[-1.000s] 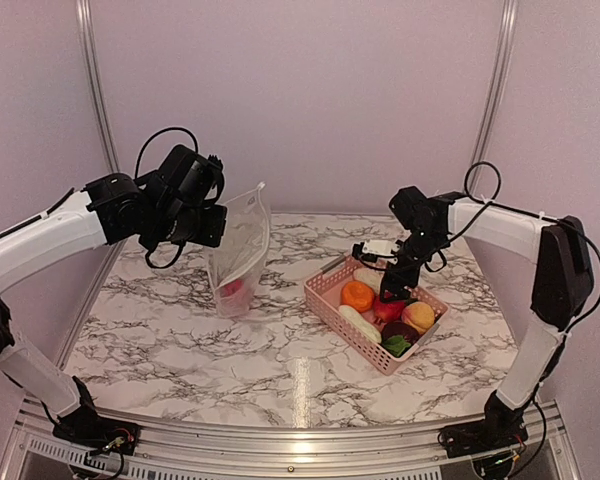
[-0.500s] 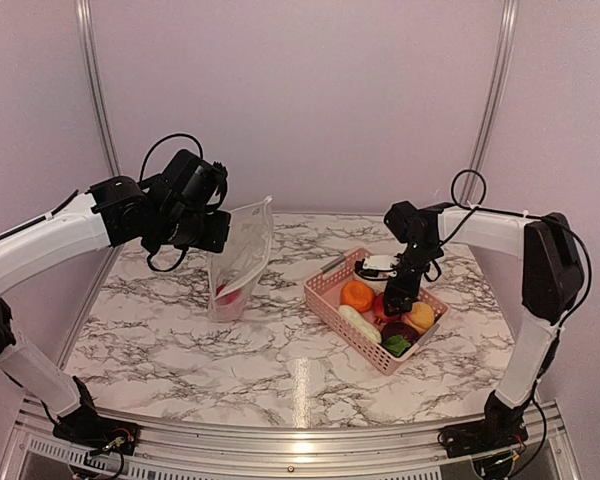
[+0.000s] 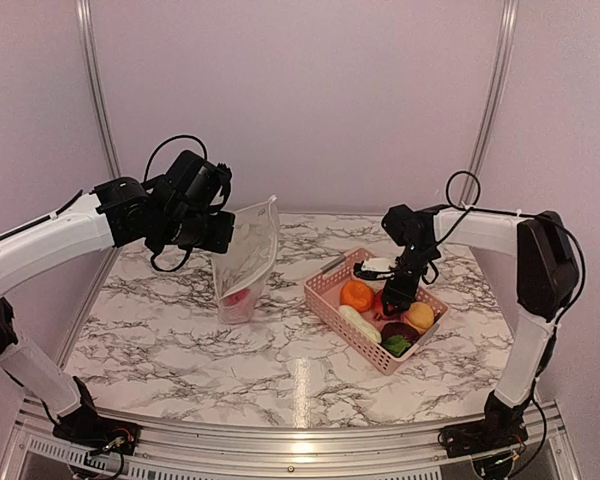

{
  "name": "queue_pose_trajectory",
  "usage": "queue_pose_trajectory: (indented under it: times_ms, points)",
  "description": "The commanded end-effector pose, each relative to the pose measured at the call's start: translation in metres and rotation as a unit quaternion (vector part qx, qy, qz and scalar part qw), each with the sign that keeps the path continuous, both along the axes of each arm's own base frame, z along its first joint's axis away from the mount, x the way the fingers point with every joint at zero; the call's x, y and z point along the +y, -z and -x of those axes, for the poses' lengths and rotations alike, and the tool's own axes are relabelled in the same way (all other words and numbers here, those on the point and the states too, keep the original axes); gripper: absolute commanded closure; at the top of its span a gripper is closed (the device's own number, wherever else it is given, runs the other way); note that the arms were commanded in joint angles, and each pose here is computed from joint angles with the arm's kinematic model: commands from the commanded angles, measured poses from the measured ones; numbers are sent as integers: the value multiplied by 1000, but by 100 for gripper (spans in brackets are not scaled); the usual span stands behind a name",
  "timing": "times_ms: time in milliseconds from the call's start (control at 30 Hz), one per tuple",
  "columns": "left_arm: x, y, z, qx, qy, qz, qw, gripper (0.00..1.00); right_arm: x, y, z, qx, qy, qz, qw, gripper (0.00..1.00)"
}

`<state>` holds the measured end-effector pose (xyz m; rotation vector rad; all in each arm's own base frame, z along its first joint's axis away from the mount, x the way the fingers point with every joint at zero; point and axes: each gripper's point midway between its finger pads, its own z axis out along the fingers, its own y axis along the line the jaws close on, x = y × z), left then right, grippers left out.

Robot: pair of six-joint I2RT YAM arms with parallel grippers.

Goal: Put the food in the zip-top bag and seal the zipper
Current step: Pick up the fake fruit from the bin, then place the fake fruit in the zipper food storage bag.

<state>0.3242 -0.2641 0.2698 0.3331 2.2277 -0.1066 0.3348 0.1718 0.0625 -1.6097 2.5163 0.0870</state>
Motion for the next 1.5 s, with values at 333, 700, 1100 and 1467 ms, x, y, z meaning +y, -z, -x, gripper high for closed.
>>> queue_pose_trajectory:
  times_ms: [333, 700, 1100, 1467]
  points:
    - [-14, 6, -6, 4, 5, 26, 1000, 100, 103, -192, 6, -99, -87, -261, 956, 34]
    - [-27, 4, -7, 16, 4, 76, 997, 100, 201, -296, 49, -96, -204, -460, 859, 35]
    - [-41, -5, -4, 27, 9, 135, 990, 100, 265, -273, 41, -32, -178, -498, 848, 36]
    - [-38, -6, -2, 24, 5, 144, 989, 100, 271, -206, 5, -56, -123, -445, 885, 37]
